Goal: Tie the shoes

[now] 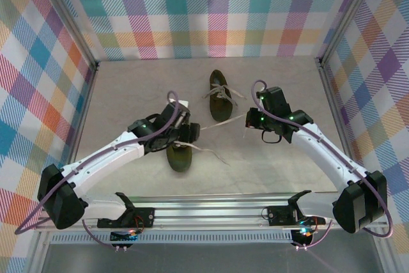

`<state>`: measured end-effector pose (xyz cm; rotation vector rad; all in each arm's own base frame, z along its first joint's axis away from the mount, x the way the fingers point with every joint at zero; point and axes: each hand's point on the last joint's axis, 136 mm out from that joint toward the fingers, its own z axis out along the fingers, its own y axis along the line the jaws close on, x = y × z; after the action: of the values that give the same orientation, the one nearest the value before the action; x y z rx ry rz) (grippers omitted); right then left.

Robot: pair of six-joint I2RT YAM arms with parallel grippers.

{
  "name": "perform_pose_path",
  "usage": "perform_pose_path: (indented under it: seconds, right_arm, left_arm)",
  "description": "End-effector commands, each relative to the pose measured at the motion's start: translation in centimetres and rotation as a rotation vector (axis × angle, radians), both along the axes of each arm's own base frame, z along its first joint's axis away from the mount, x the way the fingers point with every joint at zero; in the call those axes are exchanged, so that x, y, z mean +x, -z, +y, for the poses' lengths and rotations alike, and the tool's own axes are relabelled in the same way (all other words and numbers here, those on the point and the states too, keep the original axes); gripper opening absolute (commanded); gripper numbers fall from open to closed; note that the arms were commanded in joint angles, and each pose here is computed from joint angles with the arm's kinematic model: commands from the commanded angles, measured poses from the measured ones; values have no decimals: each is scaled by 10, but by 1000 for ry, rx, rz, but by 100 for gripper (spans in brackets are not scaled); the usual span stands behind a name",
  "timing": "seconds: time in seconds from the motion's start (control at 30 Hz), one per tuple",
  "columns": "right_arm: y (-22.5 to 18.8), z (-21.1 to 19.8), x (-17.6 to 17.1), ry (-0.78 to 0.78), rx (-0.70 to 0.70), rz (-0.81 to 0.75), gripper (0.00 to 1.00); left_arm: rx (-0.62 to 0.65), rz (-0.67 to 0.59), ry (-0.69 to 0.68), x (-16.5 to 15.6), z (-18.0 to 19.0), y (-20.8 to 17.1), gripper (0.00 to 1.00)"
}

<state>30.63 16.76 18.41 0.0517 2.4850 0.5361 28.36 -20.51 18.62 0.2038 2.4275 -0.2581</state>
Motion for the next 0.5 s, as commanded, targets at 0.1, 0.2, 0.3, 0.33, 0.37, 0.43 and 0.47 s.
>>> perform_pose_path:
  seconds: [0.1,0.2,0.3,0.33,0.37,0.43,0.47]
  right_arm:
    - [8,12,-4,-62,47,21,0]
    - [9,15,-6,-112,41,12,0]
    - [6,13,-6,-125,18,-10,0]
    - [4,11,-7,-127,9,-17,0]
    - [3,10,-7,-131,3,-27,0]
    - [0,10,-6,-142,-5,-50,0]
    - [-1,10,-5,-148,-8,-59,0]
  left_arm:
    - [14,77,-23,-8,15,30,65]
    - [69,29,127,-12,10,34,65]
    - [200,-29,178,-8,24,28,74]
    - [271,-44,166,-2,32,22,81]
    - [346,-58,138,6,41,13,84]
    - [425,-96,132,16,46,-7,86]
    - [435,-138,153,22,44,-20,87]
